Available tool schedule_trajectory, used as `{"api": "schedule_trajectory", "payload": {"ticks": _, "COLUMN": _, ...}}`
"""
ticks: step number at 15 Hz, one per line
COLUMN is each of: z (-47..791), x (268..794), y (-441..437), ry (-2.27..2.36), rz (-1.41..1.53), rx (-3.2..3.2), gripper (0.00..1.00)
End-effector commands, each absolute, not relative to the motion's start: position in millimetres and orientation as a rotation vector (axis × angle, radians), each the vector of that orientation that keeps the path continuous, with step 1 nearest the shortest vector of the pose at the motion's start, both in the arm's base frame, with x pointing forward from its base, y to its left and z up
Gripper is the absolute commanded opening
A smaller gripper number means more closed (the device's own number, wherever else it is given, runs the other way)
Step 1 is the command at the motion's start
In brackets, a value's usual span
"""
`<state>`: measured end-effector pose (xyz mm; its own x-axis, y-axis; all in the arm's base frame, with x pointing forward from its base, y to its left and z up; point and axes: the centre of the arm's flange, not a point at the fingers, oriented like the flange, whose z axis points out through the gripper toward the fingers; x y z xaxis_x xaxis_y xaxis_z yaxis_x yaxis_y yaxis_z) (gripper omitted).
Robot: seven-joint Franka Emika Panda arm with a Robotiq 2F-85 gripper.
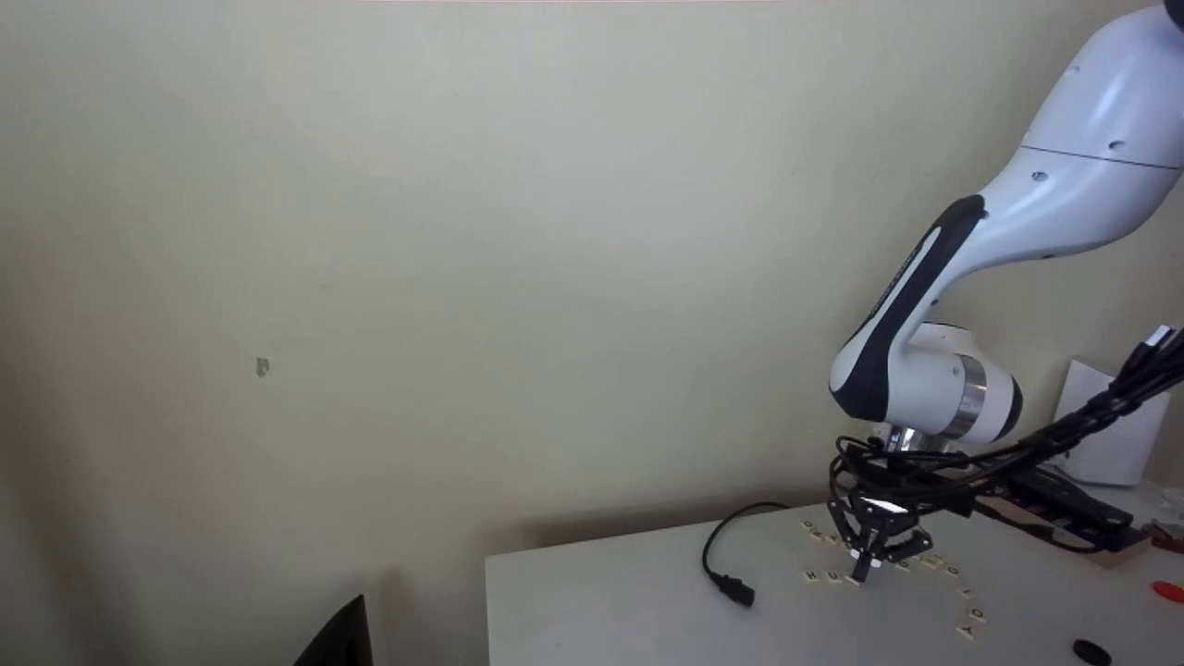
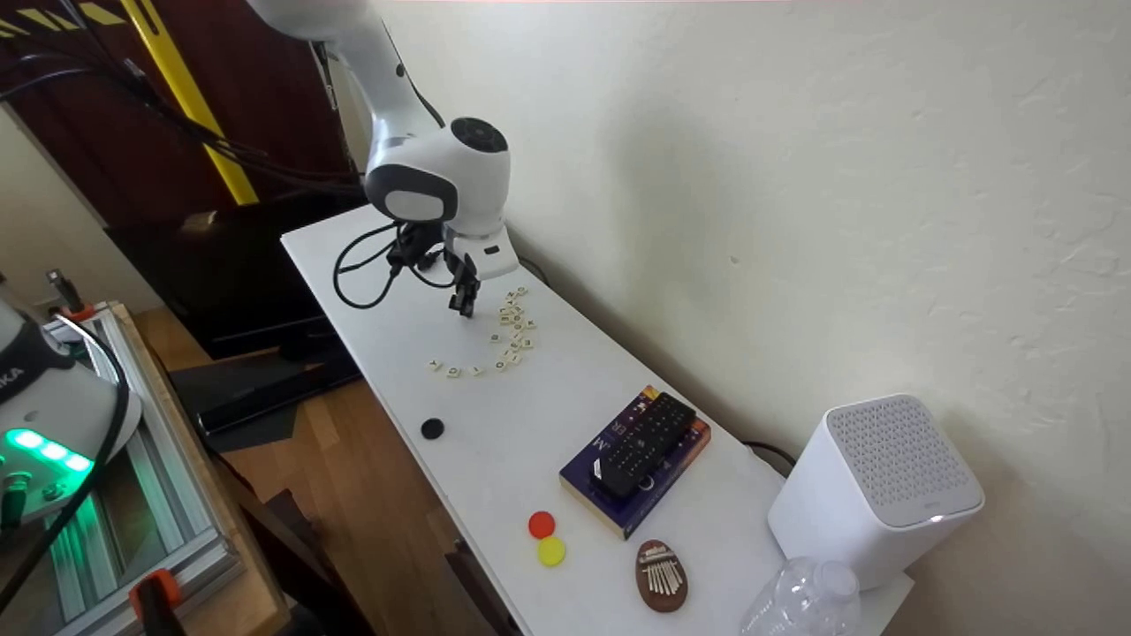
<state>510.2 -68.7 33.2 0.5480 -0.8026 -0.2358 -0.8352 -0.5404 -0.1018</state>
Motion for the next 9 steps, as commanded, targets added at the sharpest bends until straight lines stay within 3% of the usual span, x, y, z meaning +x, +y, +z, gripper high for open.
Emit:
{"api": "schedule_trajectory", "payload": {"ticks": 1, "z": 23.2, "x": 516.0, "y": -67.2, "ry": 1.502, "rz": 0.268, "rx": -2.478, "gripper": 0.0}}
{"api": "schedule_trajectory", "payload": {"ticks": 9, "z": 20.7, "x": 518.9, "y": -67.1, "ry": 1.61, "rz": 0.306, "rx": -2.385, "gripper": 0.0}}
